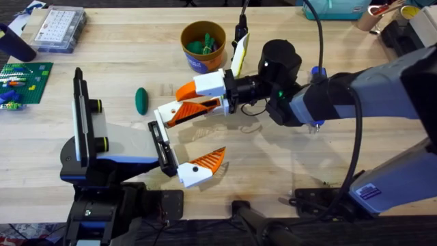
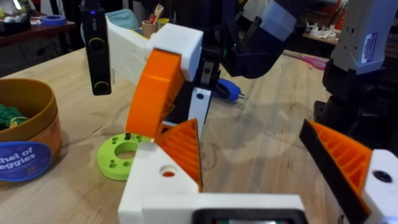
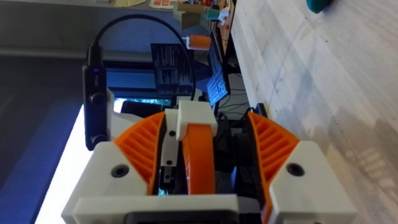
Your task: Pick up the gripper from the table and insert it into the empty holder that is missing its gripper. Then pick up a screw, insert it into the mounting hole, and use the screwdriver to tighten it. Finally, clean up the table by picking up the vegetable and placing it into the bucket.
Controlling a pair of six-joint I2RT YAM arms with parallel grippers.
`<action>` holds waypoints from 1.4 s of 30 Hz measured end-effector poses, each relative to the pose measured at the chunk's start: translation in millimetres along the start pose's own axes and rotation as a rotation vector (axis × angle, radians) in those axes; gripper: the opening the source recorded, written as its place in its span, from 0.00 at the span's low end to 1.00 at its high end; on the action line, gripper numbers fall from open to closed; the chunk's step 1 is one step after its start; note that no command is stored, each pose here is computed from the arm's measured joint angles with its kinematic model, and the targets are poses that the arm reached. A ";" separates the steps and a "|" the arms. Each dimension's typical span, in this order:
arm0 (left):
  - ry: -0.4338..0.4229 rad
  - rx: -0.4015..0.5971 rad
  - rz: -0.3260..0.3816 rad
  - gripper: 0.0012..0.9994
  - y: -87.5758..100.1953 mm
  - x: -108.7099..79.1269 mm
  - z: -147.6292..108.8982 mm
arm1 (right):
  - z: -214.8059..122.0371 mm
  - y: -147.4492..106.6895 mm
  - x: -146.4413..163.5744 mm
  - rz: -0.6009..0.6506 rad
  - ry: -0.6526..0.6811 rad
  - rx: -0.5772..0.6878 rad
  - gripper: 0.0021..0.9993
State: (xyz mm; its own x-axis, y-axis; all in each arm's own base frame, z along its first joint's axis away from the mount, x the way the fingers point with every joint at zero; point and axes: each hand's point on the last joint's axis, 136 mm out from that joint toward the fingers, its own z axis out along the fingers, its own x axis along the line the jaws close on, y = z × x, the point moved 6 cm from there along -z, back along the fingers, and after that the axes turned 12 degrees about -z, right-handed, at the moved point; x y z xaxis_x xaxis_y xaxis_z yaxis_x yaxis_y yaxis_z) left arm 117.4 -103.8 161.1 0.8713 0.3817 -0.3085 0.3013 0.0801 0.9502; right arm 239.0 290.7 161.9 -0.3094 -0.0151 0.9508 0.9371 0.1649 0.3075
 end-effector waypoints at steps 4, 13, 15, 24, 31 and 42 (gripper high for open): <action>0.000 0.000 0.001 0.99 0.4 0.0 0.1 | -0.4 -0.4 -2.1 0.019 -0.008 0.001 0.73; 0.000 0.000 0.000 0.99 0.4 0.0 0.1 | -8.6 2.7 -1.4 0.009 0.004 0.008 0.73; 0.000 0.000 0.000 0.99 0.3 0.0 0.1 | -11.6 4.0 1.2 -0.010 0.017 0.011 0.73; 0.000 -0.001 0.000 0.99 0.4 0.1 0.1 | -13.9 2.0 13.0 -0.065 0.068 0.046 0.73; 0.013 -0.005 0.003 0.99 1.1 1.5 0.0 | -16.4 -7.9 6.8 -0.026 0.060 0.061 0.73; 0.049 -0.015 0.009 0.99 2.7 5.4 -0.1 | -16.7 -9.2 6.2 -0.023 0.060 0.065 0.73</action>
State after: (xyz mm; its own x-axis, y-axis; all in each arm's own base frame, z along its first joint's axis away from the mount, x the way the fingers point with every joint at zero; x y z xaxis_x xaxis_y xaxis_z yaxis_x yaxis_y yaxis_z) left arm 122.9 -101.5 162.0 0.8538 0.4269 -0.2980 0.2877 0.0902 0.9535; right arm 231.2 272.7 165.6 -0.3190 -0.0783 0.9445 0.9168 0.2270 0.3285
